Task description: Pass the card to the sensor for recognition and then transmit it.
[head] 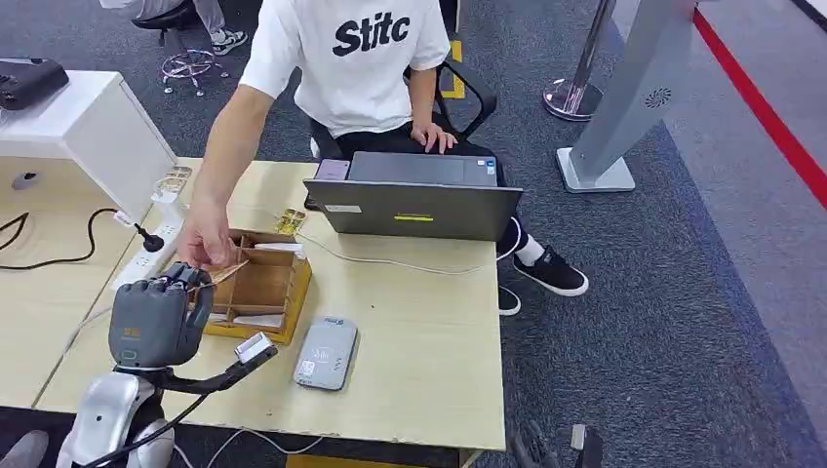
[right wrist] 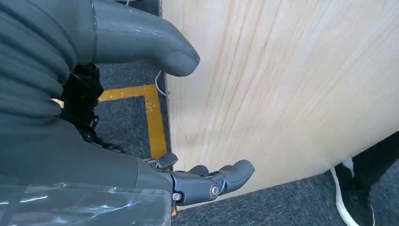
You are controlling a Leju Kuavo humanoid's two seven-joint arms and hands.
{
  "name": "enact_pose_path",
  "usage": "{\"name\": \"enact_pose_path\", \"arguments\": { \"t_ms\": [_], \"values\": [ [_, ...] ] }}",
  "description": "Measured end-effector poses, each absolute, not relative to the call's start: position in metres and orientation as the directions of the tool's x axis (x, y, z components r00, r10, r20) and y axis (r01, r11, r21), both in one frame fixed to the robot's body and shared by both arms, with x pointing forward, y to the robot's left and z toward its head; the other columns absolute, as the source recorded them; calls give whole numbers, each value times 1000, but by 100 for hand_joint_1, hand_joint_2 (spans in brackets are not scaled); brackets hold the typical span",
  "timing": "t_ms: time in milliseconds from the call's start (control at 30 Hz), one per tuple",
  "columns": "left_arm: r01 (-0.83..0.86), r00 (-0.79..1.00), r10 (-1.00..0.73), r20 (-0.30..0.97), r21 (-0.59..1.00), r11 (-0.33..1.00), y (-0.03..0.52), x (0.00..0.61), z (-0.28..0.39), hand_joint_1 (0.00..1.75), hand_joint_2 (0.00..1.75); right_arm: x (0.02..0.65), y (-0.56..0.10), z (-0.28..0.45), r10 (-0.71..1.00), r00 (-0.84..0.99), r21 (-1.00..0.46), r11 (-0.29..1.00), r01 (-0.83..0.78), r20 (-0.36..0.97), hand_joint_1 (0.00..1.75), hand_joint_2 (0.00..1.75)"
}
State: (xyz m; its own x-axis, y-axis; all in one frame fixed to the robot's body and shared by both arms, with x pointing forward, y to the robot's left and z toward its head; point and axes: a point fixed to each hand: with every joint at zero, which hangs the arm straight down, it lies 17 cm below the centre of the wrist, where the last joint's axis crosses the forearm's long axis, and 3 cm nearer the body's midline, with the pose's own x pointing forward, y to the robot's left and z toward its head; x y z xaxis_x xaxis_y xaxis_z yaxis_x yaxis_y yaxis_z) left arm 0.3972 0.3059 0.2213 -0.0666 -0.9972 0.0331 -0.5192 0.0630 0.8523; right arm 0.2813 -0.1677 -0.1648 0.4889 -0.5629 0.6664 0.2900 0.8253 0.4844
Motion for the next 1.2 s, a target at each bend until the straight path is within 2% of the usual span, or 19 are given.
{"name": "enact_pose_path", "arguments": {
  "t_ms": [400,433,600,700,767,833,1100,1167,1200],
  "values": [
    [-528,-47,-998,35,848,55,313,396,223,175,175,281,-165,-165,-565,490,487,824,290,664,0,175],
    [-528,-47,-998,36,848,55,313,396,223,0,175,281,-165,-165,-565,491,488,824,290,663,0,175],
    [-526,-53,-997,47,848,68,313,396,222,0,175,281,-165,-164,-566,490,489,823,289,663,0,175],
    [-526,-84,-990,115,839,142,313,392,221,0,175,281,-165,-164,-570,483,491,820,293,665,0,175],
    [-544,-124,-970,210,803,243,314,384,226,0,175,281,-167,-164,-577,476,493,816,302,664,0,175],
    [-572,-201,-906,372,706,417,319,370,239,0,175,278,-169,-165,-587,468,496,809,316,660,0,175],
    [-575,-216,-890,401,684,448,321,367,241,0,175,277,-170,-165,-588,468,496,808,318,659,0,175],
    [-582,-289,-804,520,571,579,327,357,251,0,175,274,-171,-167,-594,465,496,804,327,656,0,175],
    [-553,-408,-632,659,372,745,345,341,263,0,175,271,-174,-168,-605,454,500,796,340,655,0,175]
  ]
}}
